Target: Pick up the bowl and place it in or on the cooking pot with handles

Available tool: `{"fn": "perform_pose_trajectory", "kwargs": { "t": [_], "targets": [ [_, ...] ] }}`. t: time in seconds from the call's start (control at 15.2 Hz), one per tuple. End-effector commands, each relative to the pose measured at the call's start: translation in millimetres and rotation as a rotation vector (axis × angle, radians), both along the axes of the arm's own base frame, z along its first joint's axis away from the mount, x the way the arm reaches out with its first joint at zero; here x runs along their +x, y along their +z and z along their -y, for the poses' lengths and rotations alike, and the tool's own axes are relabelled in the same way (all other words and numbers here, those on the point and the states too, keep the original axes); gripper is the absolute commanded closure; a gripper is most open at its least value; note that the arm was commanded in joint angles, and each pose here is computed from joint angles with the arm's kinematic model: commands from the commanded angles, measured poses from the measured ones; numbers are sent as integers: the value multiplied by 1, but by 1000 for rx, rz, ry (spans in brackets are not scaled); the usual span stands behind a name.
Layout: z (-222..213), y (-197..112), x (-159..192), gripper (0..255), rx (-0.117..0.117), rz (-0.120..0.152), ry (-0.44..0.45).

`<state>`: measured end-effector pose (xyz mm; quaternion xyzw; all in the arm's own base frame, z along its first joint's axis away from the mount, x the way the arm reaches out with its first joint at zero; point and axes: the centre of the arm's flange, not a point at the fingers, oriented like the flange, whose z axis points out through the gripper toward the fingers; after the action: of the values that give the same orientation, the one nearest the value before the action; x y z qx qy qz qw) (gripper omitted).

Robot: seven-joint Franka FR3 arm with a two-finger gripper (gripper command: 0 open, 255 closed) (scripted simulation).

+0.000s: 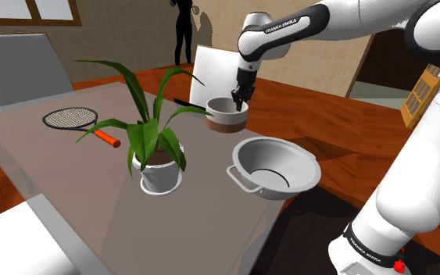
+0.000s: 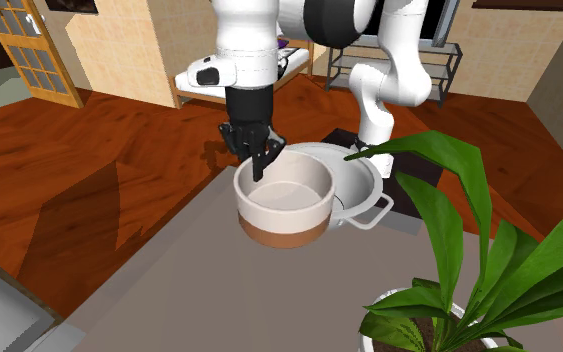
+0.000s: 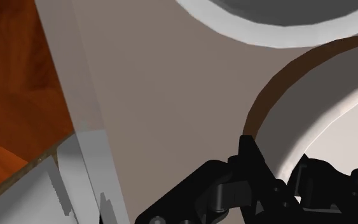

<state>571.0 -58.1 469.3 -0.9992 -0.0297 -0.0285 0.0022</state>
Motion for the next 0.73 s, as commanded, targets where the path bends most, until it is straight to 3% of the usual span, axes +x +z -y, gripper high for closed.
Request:
{"fn": "perform_pose_trajectory", "kwargs": {
  "t": [0.0,0.66],
  "targets": [
    [8,2,-28,255,0,1,0],
    [36,8,-157,255,0,1,0]
  ]
}}
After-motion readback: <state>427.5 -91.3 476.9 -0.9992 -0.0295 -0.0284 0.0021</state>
